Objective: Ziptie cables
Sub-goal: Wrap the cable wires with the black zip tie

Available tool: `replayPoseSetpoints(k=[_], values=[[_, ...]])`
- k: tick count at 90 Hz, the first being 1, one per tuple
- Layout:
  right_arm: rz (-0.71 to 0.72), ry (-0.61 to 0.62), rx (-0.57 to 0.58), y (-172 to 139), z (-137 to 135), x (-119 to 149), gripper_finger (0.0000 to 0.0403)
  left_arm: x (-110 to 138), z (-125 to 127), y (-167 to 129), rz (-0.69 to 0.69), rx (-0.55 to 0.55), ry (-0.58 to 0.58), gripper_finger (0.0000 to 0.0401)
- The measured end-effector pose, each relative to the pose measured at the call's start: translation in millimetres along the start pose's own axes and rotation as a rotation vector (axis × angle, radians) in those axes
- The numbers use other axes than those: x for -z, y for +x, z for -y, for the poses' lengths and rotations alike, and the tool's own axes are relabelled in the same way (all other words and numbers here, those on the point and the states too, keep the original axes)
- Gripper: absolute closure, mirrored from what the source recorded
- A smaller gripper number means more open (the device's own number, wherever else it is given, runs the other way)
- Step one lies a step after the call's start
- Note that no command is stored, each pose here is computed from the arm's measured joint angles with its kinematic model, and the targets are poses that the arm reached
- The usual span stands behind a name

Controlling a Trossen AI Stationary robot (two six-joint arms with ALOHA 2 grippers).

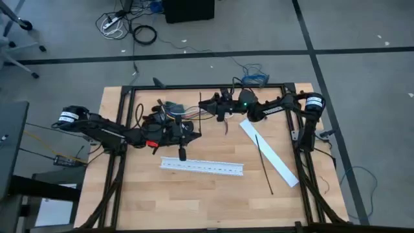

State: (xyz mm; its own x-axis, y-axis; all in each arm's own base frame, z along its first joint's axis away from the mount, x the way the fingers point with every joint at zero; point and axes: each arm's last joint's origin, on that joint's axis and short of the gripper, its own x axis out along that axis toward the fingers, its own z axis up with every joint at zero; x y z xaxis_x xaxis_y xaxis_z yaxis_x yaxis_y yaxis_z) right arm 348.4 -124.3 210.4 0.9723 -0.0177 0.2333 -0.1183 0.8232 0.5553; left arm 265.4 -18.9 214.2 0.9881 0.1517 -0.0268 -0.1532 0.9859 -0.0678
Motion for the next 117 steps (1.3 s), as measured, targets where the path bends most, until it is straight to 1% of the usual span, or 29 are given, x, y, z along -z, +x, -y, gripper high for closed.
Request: replayPoseSetpoints(k=[44, 52, 66, 81, 85, 109, 117], values=[[0.001, -0.019, 0.001, -0.5, 1.1, -1.0, 0.0285, 0.0, -0.1, 0.0, 0.0, -0.004, -0.043, 0.0401], [0.0, -0.036, 0.001, -0.5, 1.1, -0.9, 0.029, 0.0, -0.1, 0.0, 0.001, -0.005, -0.06, 0.0401], [0.0, -0.075, 0.001, -0.5, 1.1, -0.9, 0.032, 0.0, -0.1, 0.0, 0.001, -0.005, -0.068, 0.0401], [-0.013, -0.149, -0.009, -0.5, 1.1, -0.3, 0.0383, 0.0, -0.2, 0.0, 0.001, -0.005, -0.103, 0.0401], [-0.017, -0.164, -0.012, -0.5, 1.1, 0.0, 0.0395, 0.0, -0.6, 0.1, 0.001, -0.007, -0.118, 0.0401], [-0.055, -0.249, -0.039, 2.5, -5.2, 7.8, 0.0402, 0.3, -6.6, 1.4, -0.005, -0.023, -0.258, 0.0401], [-0.086, -0.311, -0.064, 4.6, -10.4, 14.3, 0.0402, 0.2, -8.5, 2.0, -0.013, 0.011, -0.317, 0.0401]])
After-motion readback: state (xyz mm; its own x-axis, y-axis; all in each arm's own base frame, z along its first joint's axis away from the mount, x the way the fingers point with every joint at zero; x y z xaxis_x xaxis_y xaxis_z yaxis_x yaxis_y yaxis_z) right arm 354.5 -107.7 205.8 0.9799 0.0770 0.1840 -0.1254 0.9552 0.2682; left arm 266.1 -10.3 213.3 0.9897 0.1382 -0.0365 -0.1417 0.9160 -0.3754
